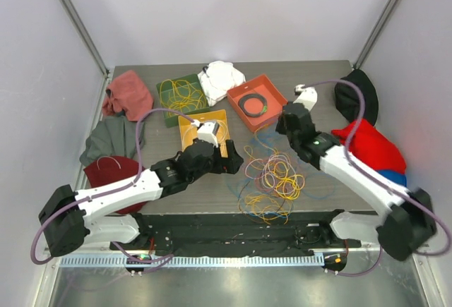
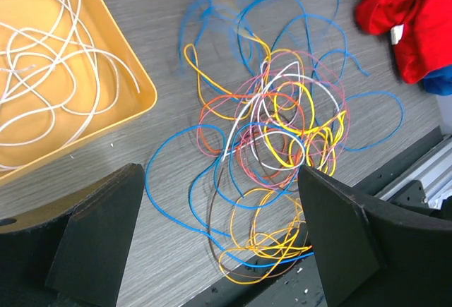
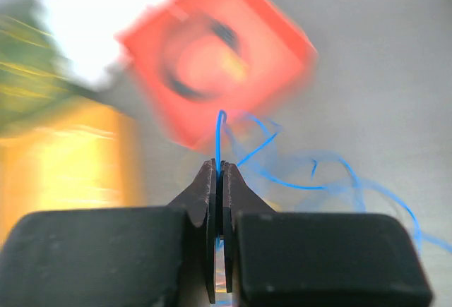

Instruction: Untangle the cables

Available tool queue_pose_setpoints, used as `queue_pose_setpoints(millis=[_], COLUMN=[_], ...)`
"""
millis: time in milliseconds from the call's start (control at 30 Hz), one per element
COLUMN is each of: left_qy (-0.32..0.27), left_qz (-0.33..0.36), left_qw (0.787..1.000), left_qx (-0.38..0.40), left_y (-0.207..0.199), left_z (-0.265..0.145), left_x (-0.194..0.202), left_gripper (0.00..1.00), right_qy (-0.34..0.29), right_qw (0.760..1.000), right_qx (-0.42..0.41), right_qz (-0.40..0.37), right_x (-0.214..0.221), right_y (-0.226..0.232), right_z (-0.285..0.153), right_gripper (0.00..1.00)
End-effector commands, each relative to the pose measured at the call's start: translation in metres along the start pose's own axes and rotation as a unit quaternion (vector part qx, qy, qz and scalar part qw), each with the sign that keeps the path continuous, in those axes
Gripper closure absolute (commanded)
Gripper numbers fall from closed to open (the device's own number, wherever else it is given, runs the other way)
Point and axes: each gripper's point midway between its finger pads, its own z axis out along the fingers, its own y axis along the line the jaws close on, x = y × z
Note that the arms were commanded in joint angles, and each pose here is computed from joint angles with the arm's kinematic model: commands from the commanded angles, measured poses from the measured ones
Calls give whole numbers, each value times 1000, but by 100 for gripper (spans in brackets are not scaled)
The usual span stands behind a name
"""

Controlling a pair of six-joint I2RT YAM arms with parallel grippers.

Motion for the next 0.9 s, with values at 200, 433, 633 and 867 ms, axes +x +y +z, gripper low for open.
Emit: queue_pose_setpoints(millis=[200, 433, 633, 867], left_qy=[-92, -198, -266, -249], left_qz=[-14, 9, 41, 32], left_qw=[995, 976, 954, 966], left_qx=[38, 88, 134, 68], left_y=[-26, -55, -81, -50], left_z=[-6, -31, -64, -73], left_x=[-50, -110, -153, -146], left_gripper=[0, 0, 0, 0], right_qy=[-168, -181, -188, -158], right_qw=[973, 961, 960, 975], right_qx=[-148, -196, -195, -152], right_qz=[61, 71, 71, 47], right_x=[-184, -202, -202, -184], right_y=[28, 17, 10, 20], right_z=[-183, -237, -245, -199], right_gripper=[99, 99, 99, 99])
